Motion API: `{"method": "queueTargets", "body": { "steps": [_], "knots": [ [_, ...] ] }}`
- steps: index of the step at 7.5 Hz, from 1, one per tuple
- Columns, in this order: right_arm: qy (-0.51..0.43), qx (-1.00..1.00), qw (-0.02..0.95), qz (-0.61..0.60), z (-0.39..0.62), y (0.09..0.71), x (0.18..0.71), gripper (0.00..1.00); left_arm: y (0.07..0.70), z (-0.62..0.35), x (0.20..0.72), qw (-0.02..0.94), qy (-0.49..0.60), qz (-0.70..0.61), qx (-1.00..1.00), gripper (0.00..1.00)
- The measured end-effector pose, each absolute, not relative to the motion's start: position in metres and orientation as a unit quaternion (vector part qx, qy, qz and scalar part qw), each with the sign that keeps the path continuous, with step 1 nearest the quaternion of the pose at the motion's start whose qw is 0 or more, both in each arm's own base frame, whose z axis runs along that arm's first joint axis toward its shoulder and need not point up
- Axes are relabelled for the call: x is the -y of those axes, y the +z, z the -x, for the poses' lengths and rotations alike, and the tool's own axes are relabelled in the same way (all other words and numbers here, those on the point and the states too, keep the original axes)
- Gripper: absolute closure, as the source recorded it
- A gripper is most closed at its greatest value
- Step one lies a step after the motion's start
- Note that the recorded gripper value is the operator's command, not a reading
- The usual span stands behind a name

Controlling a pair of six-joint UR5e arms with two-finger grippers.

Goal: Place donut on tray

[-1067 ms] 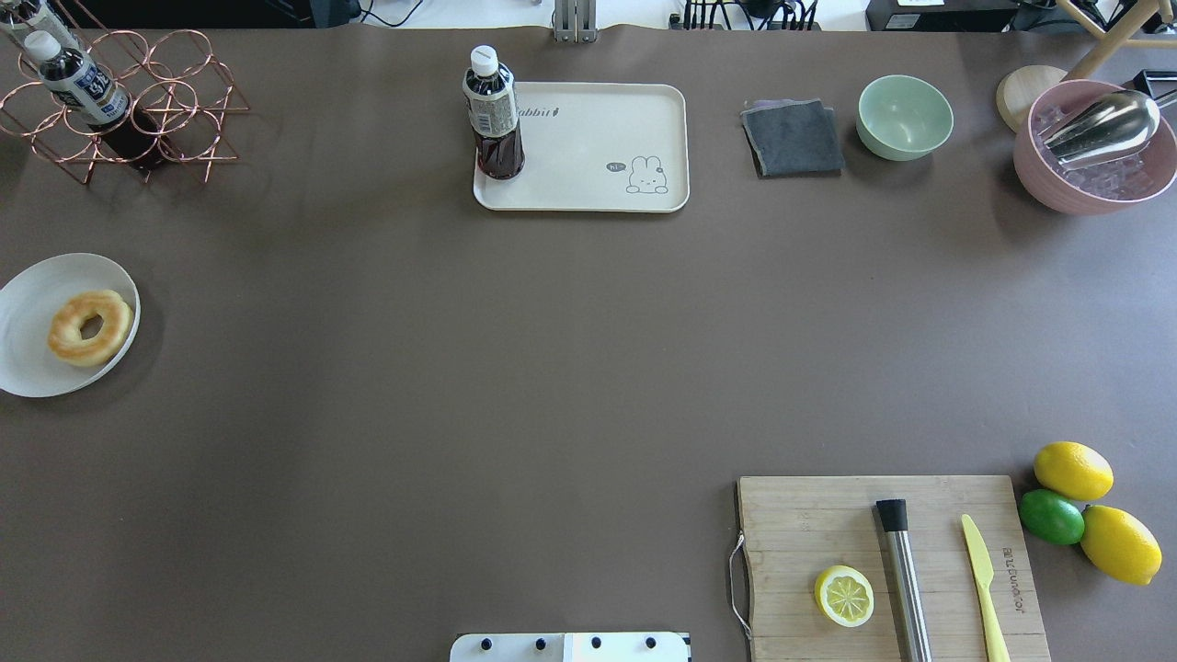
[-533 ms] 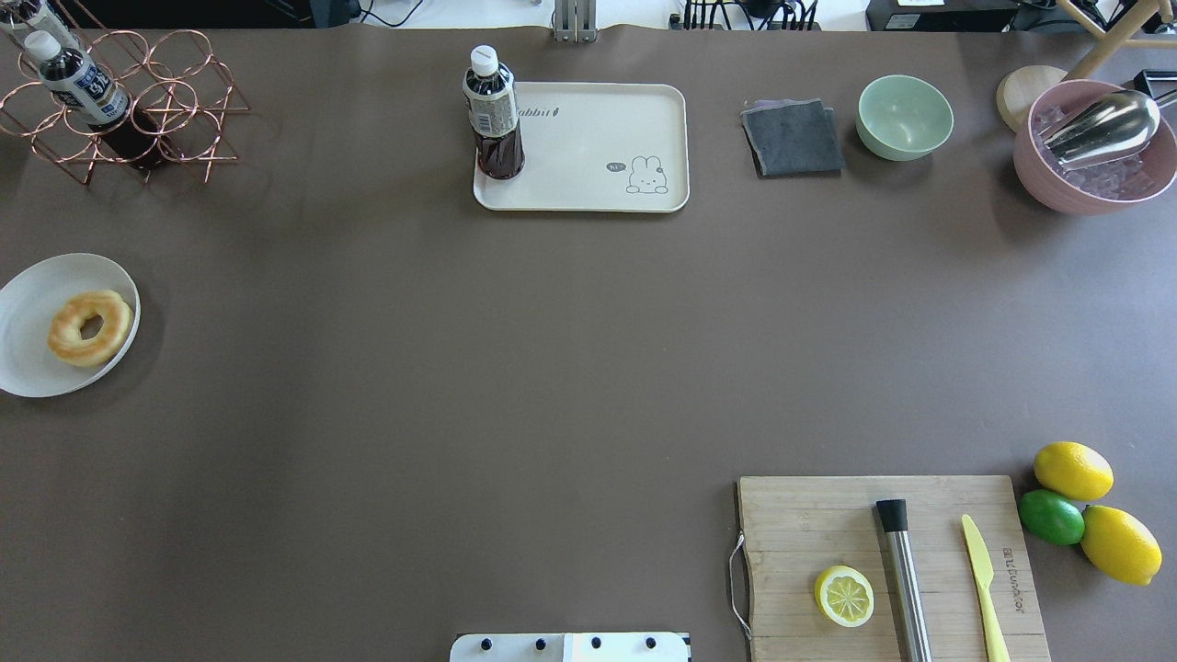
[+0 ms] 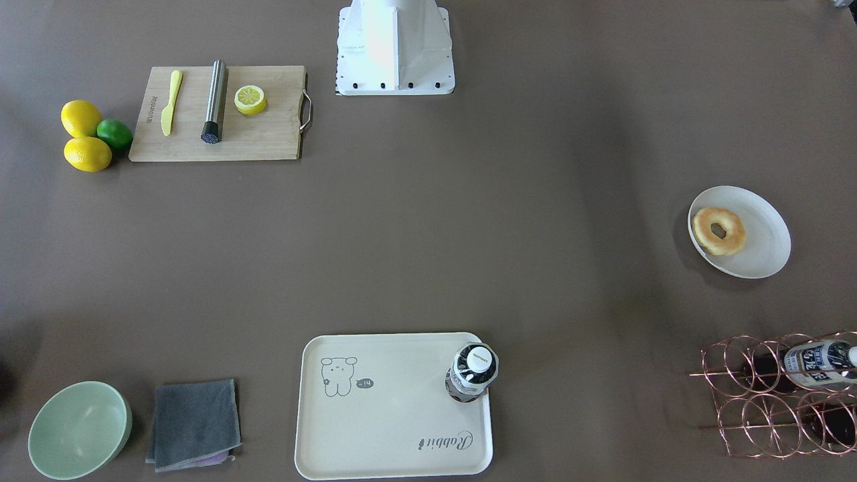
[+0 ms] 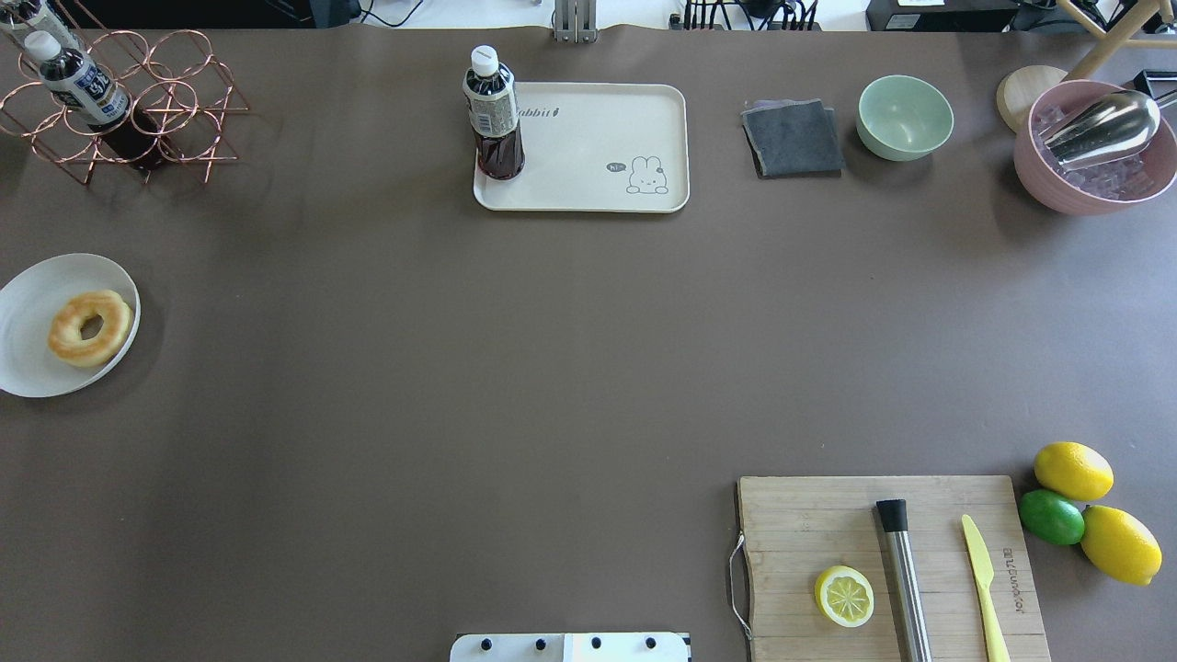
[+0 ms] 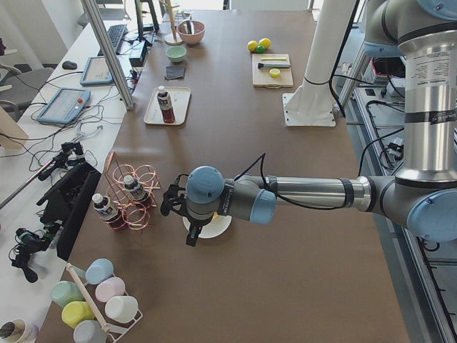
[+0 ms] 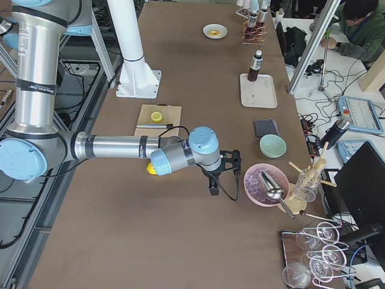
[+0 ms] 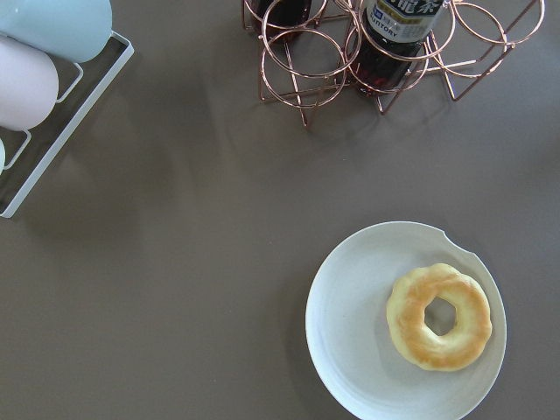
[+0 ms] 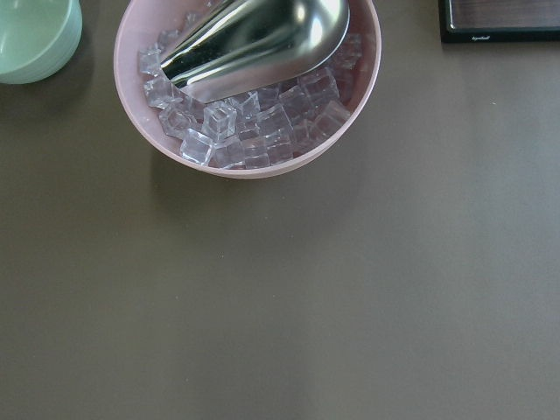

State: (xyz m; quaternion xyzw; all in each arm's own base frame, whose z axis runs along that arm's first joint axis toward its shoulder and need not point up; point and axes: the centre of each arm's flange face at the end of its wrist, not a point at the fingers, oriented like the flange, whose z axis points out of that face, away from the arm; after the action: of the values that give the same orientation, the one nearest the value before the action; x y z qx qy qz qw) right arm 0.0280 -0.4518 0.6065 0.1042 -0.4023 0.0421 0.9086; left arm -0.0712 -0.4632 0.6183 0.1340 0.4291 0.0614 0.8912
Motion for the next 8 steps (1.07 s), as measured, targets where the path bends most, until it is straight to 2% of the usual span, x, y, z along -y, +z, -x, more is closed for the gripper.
{"method": "queueTargets", "body": {
  "steps": [4,5,7,8],
  "knots": [
    [0.057,0.403,0.908,-0.100,0.008,0.606,0.454,0.00,0.719,-0.022,0.459,0.884,0.065,-0.142,-0.441,0.03],
    [0.058,0.403,0.908,-0.099,0.009,0.609,0.454,0.00,0.727,-0.051,0.457,0.883,0.063,-0.138,-0.443,0.07],
    [0.059,0.402,0.908,-0.097,0.009,0.612,0.454,0.00,0.738,-0.084,0.461,0.881,0.046,-0.128,-0.453,0.31],
    [0.060,0.402,0.909,-0.096,0.009,0.614,0.453,0.00,0.741,-0.090,0.461,0.880,0.033,-0.122,-0.458,0.33]
  ]
}}
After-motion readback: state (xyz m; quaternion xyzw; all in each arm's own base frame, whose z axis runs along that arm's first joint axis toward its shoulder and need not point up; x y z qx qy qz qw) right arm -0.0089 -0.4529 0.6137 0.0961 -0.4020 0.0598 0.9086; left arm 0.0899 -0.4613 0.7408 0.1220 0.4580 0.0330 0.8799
